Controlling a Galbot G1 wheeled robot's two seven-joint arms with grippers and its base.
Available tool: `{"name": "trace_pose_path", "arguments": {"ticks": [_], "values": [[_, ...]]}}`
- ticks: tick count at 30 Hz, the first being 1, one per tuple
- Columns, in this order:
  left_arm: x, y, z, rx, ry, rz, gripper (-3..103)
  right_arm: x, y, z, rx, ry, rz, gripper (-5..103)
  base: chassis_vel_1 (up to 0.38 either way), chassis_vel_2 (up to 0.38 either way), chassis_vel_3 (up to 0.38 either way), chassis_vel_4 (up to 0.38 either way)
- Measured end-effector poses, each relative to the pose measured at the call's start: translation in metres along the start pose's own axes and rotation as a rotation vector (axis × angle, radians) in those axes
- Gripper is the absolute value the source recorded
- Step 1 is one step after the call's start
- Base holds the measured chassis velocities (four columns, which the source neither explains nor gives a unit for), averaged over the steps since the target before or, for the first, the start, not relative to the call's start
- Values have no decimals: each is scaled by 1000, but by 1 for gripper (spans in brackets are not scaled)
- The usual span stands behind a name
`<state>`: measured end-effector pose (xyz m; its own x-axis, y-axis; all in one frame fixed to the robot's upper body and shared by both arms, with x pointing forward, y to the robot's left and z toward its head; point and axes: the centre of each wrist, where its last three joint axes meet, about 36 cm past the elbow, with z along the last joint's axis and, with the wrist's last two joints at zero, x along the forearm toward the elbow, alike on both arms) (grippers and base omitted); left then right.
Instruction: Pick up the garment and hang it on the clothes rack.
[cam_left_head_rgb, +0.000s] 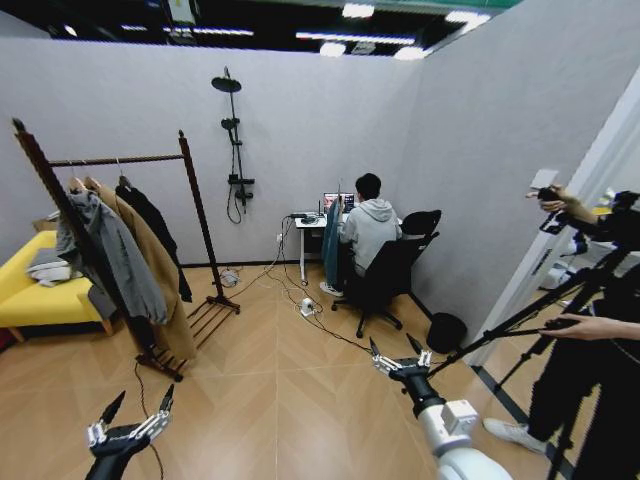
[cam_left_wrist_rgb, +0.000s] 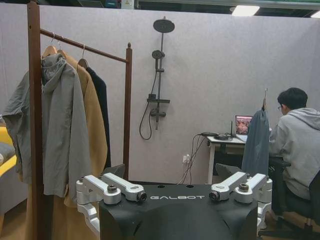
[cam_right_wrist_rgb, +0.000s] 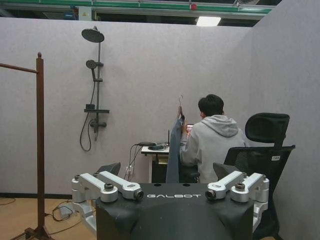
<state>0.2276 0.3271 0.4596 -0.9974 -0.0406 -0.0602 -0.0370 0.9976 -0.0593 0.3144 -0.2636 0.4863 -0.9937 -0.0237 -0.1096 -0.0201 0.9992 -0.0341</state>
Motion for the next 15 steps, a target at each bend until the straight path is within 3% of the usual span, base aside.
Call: {"name": "trace_pose_path", "arguments": {"ticks": [15], "values": [[0,0,0,0,0,0,100,-1,-11,-4,-5,-19,32,100,0,0,0,0]]}}
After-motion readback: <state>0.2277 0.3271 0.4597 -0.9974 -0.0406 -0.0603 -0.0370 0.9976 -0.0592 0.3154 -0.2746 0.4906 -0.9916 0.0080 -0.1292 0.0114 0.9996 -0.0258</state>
